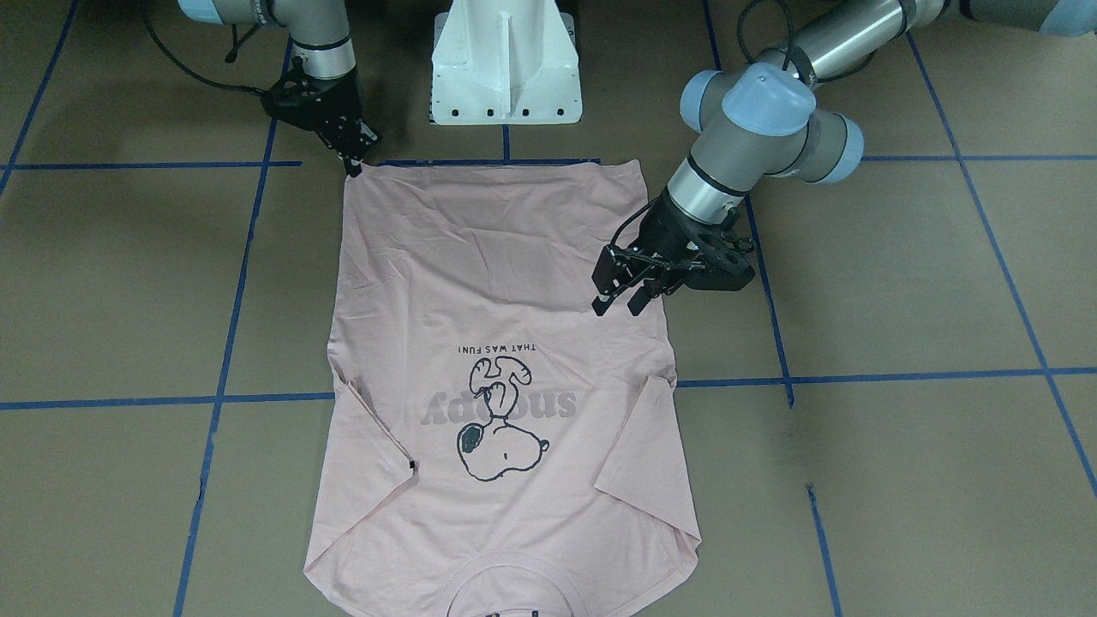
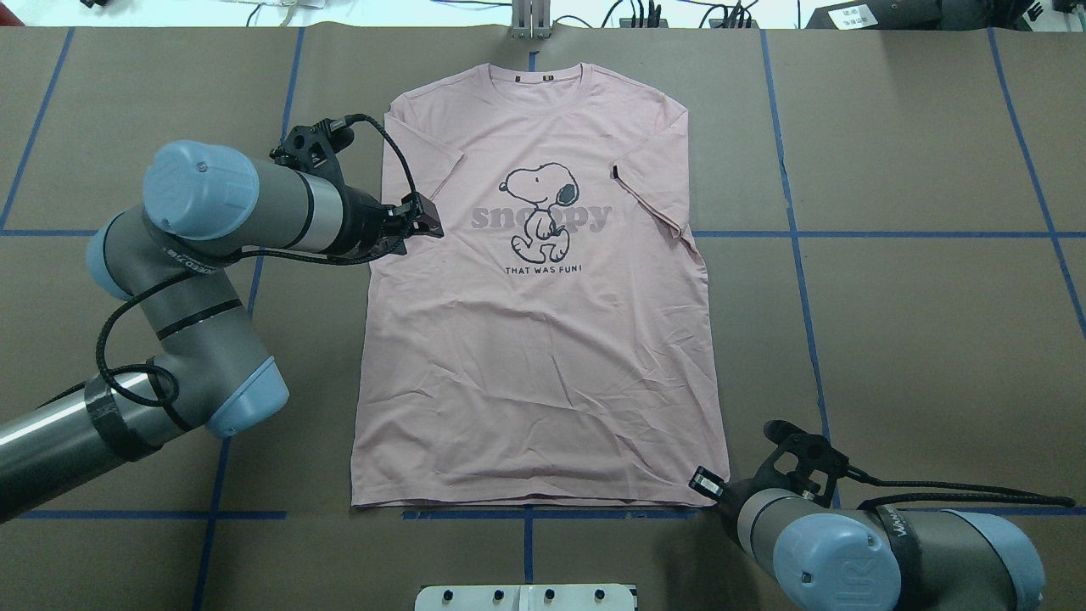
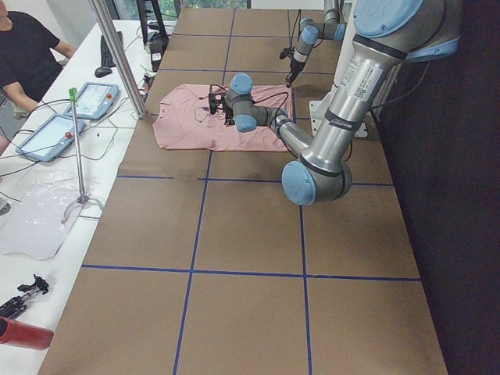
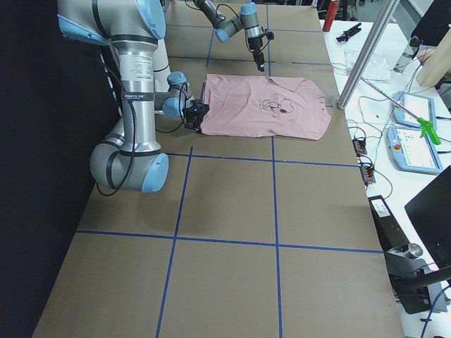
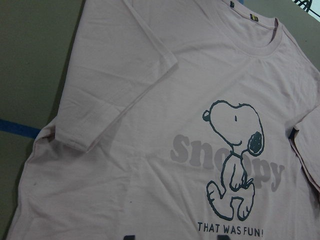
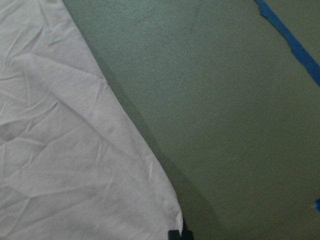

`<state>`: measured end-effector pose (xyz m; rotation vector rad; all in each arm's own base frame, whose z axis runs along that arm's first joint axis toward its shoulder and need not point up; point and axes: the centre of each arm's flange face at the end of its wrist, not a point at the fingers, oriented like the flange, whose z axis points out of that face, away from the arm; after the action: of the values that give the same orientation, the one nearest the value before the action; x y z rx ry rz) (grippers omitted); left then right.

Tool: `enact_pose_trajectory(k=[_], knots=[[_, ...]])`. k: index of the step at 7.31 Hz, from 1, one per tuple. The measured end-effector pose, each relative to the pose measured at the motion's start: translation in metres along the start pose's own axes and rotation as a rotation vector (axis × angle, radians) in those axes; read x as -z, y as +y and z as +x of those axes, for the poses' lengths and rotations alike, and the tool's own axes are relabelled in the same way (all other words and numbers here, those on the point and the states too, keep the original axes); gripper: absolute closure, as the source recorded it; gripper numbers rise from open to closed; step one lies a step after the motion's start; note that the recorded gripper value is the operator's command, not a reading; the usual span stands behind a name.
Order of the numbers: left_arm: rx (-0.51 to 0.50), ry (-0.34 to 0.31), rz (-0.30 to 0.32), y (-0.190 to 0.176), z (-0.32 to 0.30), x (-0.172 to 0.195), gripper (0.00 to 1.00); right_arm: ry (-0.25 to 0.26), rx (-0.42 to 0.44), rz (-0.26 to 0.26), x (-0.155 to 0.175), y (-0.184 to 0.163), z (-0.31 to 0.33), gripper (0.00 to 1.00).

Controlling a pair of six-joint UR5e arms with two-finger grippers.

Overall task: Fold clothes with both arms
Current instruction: 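Move both grippers down to the hem corners nearest the robot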

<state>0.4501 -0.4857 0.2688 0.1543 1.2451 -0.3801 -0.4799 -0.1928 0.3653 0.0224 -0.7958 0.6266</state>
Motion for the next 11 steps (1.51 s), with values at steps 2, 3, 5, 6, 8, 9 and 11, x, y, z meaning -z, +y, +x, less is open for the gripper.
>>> enact_pose_trajectory(k=[2, 3, 5, 6, 8, 9, 11], knots=[[0.041, -0.099, -0.002, 0.056, 0.005, 0.026, 0.31, -0.015, -0.004, -0.022, 0.012, 0.000, -0.004, 1.00], [0.061, -0.174, 0.001, 0.101, -0.001, 0.024, 0.31, -0.009, -0.007, -0.041, 0.014, -0.001, -0.005, 1.00], [0.159, -0.269, -0.027, 0.170, -0.031, 0.014, 0.32, 0.003, -0.013, -0.066, 0.016, -0.007, -0.005, 1.00], [0.202, -0.302, -0.039, 0.188, -0.046, 0.011, 0.33, 0.005, -0.014, -0.069, 0.017, -0.008, -0.006, 1.00], [0.224, -0.365, -0.051, 0.205, -0.085, 0.018, 0.35, 0.004, -0.014, -0.071, 0.017, -0.008, -0.006, 1.00], [0.221, -0.379, -0.059, 0.210, -0.096, 0.026, 0.37, 0.003, -0.015, -0.072, 0.017, -0.008, -0.007, 1.00], [0.206, -0.404, -0.086, 0.228, -0.109, 0.028, 0.39, -0.001, -0.015, -0.075, 0.019, -0.007, -0.010, 1.00]])
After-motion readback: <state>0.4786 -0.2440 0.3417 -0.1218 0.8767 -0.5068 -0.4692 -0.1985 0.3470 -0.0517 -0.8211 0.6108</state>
